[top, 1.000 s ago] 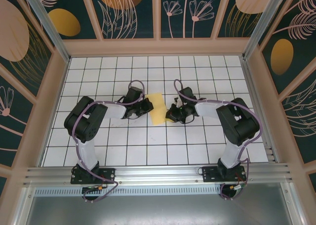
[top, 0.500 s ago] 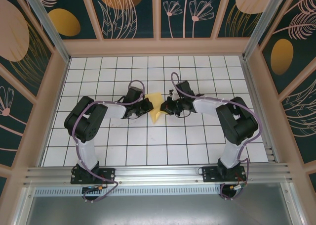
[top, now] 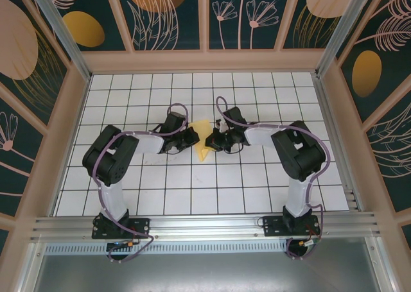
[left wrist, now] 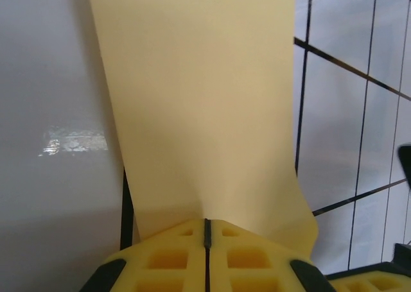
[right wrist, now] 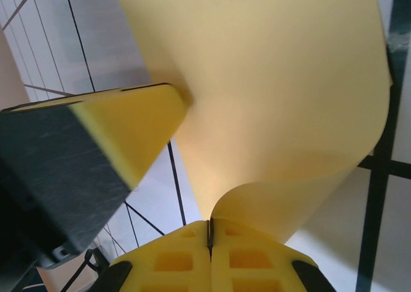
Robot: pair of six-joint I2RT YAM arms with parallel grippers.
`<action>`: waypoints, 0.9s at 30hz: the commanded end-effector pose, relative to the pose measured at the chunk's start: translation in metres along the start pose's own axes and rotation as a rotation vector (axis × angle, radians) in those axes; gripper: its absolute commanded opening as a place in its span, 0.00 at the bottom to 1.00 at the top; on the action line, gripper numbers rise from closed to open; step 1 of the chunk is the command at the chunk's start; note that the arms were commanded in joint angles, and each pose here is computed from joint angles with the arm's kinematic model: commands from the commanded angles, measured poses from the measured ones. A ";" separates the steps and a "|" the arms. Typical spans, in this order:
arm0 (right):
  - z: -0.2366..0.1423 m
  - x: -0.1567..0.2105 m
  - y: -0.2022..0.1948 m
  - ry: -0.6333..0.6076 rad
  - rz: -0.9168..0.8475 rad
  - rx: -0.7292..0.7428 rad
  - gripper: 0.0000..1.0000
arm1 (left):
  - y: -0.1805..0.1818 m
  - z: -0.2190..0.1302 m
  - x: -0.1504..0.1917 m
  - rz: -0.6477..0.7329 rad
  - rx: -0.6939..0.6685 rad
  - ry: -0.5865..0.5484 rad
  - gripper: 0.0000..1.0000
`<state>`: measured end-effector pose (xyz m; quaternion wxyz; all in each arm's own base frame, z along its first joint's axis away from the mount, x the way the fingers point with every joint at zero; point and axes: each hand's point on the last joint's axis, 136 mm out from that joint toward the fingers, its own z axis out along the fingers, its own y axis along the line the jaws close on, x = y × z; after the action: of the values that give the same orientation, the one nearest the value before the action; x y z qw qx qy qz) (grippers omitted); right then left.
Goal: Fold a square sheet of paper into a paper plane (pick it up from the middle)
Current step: Third fold the triangle at the center of the table.
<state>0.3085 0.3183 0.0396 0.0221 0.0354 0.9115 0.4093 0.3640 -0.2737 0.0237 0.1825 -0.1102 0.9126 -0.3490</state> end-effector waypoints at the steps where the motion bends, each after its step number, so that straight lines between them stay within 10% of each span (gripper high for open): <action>1: 0.002 -0.008 0.011 -0.015 -0.053 -0.016 0.06 | -0.015 -0.016 -0.020 0.038 -0.003 -0.080 0.10; 27: 0.014 -0.013 0.017 -0.002 -0.082 -0.061 0.07 | 0.026 0.014 -0.004 0.004 -0.149 0.013 0.05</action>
<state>0.3176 0.3265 0.0350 0.0305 0.0211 0.9076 0.4181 0.3803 -0.2662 0.0164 0.1934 -0.1247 0.9248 -0.3030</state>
